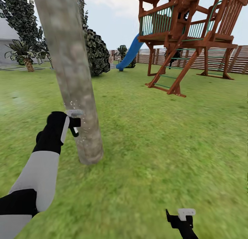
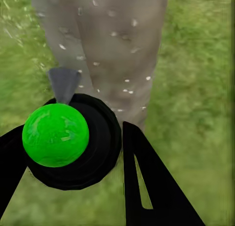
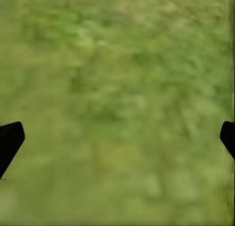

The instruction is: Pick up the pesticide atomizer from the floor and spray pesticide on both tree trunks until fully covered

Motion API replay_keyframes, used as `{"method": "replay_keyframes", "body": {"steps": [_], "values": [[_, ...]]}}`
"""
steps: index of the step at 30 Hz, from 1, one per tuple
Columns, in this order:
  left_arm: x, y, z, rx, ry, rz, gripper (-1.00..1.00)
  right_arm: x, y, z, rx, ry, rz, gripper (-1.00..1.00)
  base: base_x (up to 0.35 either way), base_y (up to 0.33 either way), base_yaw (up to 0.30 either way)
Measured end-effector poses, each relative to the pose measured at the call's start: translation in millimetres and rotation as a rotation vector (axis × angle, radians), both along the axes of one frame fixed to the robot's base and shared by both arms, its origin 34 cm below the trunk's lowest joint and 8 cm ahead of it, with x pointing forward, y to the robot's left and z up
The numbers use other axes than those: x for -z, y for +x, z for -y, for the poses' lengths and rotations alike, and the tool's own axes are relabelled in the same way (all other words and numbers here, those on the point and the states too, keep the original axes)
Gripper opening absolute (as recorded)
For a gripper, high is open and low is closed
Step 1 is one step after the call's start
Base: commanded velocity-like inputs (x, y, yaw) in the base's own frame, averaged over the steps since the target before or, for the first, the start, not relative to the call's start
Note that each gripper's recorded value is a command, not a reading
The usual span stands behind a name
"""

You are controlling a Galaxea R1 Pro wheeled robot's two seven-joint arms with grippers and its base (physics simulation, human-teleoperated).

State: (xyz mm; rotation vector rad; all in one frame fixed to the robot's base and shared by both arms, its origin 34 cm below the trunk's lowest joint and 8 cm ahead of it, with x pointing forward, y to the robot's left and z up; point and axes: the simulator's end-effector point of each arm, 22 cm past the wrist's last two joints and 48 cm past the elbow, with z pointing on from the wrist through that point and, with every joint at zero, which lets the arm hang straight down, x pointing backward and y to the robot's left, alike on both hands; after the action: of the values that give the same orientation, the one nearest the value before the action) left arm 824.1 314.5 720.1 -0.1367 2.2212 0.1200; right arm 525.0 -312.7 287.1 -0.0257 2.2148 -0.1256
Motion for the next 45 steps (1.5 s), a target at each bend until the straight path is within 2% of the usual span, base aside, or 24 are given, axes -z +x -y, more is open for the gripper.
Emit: {"method": "replay_keyframes", "body": {"steps": [5, 7, 15, 32, 45], "values": [[7.2, -1.1, -1.0, -0.004, 0.007, -0.018, -1.0, -0.1, 0.1, -0.3, 0.0, 0.0, 0.0, 1.0, 0.0, -0.27, 0.179], [13.2, -4.0, -6.5, -0.014, 0.034, -0.031, -1.0, 0.1, 0.0, -1.1, 0.0, 0.001, 0.0, 1.0, 0.0, -0.27, 0.273], [42.6, -15.8, -5.5, -0.012, 0.037, -0.077, -1.0, -0.1, 0.3, -1.1, 0.0, 0.001, 0.001, 1.0, 0.071, -0.27, 0.276], [44.8, -16.3, 0.5, -0.006, 0.031, -0.08, -1.0, -0.2, 0.3, -0.5, 0.0, 0.002, 0.001, 1.0, 0.048, -0.272, 0.049], [44.7, -16.3, -0.1, -0.006, 0.032, -0.08, -1.0, 0.1, 0.1, -1.4, -0.001, 0.003, 0.0, 1.0, 0.0, -0.273, 0.265]]}}
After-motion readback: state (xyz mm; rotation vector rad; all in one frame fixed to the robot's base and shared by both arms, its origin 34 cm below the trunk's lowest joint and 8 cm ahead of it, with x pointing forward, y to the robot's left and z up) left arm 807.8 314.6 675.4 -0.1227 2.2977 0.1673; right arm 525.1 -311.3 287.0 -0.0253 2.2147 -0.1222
